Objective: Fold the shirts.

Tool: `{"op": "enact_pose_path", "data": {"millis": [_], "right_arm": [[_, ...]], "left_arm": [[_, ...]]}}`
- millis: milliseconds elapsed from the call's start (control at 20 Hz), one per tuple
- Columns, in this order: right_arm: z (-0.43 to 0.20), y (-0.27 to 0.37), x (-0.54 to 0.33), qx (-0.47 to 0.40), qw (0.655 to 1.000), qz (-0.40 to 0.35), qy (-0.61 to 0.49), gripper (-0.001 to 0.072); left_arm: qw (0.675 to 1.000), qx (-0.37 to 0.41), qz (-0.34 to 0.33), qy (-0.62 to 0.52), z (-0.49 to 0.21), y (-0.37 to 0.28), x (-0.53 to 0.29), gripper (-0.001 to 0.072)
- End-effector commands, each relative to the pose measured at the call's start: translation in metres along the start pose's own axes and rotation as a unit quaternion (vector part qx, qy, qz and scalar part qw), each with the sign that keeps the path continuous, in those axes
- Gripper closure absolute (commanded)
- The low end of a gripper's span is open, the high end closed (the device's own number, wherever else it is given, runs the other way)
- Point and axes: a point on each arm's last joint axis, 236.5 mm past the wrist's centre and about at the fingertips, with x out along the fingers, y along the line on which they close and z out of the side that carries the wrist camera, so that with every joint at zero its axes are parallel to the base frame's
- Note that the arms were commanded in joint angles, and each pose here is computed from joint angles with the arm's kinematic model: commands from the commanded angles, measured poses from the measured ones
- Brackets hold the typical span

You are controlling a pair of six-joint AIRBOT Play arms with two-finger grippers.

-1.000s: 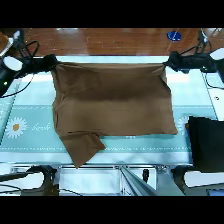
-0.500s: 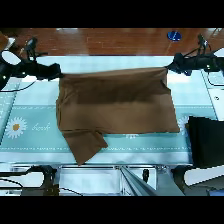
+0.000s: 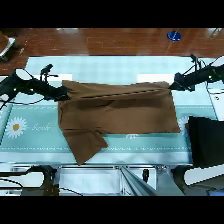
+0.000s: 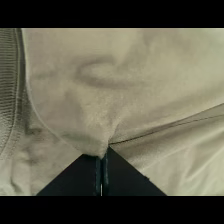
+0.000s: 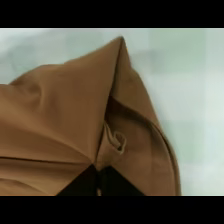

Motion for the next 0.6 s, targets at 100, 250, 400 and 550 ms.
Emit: {"op": "enact_pose_path", "data": {"millis": [100, 250, 400, 550], "right_arm": [[-0.017, -0.004, 0.005, 0.015, 0.999, -0.002, 0.030, 0.0304], [-0.030, -0.015, -0.015, 0.001, 0.998, -0.036, 0.046, 0.0304], [-0.043, -0.046, -0.053, 0.018, 0.994, -0.105, 0.016, 0.0304], [-0.080, -0.067, -0.061, 0.074, 0.990, -0.110, -0.040, 0.0304]], "left_arm": [[1.000, -0.003, 0.003, 0.007, -0.006, 0.004, 0.002, 0.0197], [0.999, -0.028, 0.018, 0.034, -0.018, 0.017, -0.014, 0.0198], [0.998, -0.044, 0.024, 0.026, -0.035, 0.030, -0.044, 0.0198], [0.996, -0.081, 0.031, 0.003, -0.074, 0.047, -0.059, 0.0198]]}}
